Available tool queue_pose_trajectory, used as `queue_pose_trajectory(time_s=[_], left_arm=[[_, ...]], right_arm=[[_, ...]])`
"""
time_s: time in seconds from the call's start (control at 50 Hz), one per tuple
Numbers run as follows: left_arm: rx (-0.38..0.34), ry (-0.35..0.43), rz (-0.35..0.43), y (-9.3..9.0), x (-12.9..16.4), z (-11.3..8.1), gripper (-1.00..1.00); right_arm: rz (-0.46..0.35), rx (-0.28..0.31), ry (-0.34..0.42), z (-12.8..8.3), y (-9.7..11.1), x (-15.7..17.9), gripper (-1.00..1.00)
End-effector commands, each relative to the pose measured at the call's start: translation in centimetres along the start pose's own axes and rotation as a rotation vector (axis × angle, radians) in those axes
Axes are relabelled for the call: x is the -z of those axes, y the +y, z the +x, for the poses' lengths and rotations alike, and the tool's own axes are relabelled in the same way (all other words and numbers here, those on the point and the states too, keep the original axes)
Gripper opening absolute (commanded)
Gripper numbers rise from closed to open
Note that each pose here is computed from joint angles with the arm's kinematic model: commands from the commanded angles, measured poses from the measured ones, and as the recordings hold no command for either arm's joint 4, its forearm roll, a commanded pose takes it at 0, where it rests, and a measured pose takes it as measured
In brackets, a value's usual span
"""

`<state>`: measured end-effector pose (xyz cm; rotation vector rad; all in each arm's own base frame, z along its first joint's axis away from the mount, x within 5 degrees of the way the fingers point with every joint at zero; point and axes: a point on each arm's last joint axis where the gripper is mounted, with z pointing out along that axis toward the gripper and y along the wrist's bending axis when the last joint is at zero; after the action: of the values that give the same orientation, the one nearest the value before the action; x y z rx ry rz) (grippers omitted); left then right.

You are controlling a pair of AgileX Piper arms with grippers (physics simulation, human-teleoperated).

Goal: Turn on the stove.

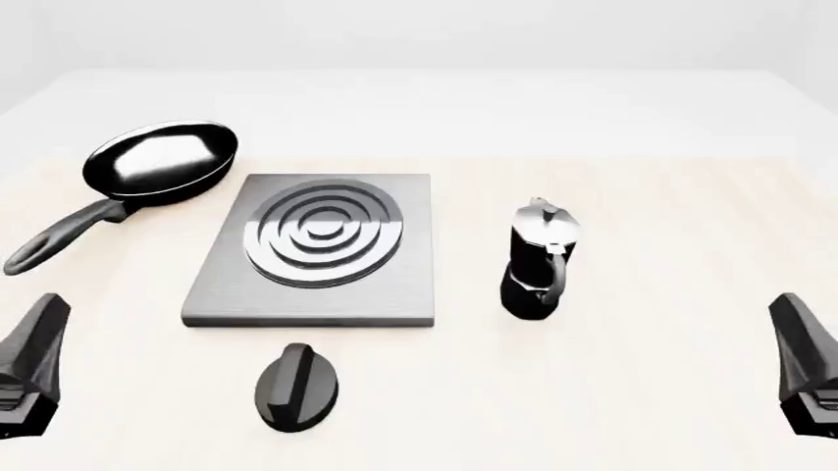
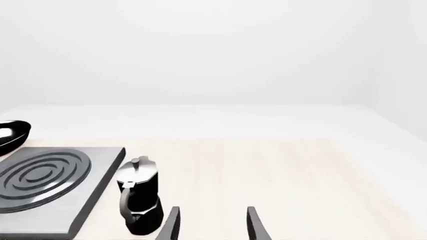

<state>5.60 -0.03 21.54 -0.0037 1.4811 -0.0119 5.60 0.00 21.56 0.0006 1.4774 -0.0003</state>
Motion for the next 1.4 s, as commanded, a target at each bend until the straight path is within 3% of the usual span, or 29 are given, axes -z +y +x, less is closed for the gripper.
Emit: queue_pose_trajectory(time_s=[0.02, 0.14, 0.22, 0.38, 0.56, 0.66, 0.78, 0.8, 0.94, 1.14, 1.4], left_arm=[[-0.021, 0.02, -0.003, 0.0, -0.3, 0.2, 1.0], [-0.052, 0.061, 0.014, -0.1, -1.4, 0.4, 1.0], [-0.108, 0.086, 0.03, -0.2, -1.9, 0.6, 1.0], [-0.15, 0.209, 0.083, -0.7, -4.3, 1.6, 1.0], [-0.202, 0.303, 0.106, -1.0, -6.9, 0.8, 1.0], [-0.198, 0.39, 0.144, -1.6, -8.4, 0.9, 1.0], [-0.214, 0.423, 0.181, -2.1, -9.3, 0.5, 1.0], [-0.198, 0.474, 0.186, -2.3, -10.2, 0.8, 1.0], [-0.196, 0.49, 0.212, -2.8, -10.5, 0.0, 1.0], [-0.183, 0.599, 0.283, -4.3, -11.1, 0.5, 1.0], [-0.164, 0.665, 0.335, -5.5, -11.1, 0.1, 1.0]], right_arm=[[-0.004, -0.004, 0.009, 0.1, 0.0, -0.1, 1.0], [-0.003, 0.002, 0.016, 0.2, 0.0, -0.3, 1.0], [-0.005, 0.001, 0.009, 0.1, 0.0, -0.2, 1.0], [-0.003, 0.003, 0.006, 0.1, 0.0, -0.1, 1.0], [-0.004, 0.003, 0.006, 0.2, 0.0, -0.1, 1.0], [-0.004, 0.003, 0.006, 0.2, 0.0, -0.1, 1.0], [-0.005, 0.0, 0.01, 0.2, 0.0, -0.2, 1.0], [-0.004, 0.0, 0.012, 0.2, 0.0, -0.2, 1.0], [-0.006, -0.003, 0.014, 0.2, 0.0, -0.3, 1.0], [-0.009, -0.005, 0.016, 0.2, 0.1, -0.4, 1.0], [-0.012, -0.009, 0.018, 0.2, 0.1, -0.4, 1.0]])
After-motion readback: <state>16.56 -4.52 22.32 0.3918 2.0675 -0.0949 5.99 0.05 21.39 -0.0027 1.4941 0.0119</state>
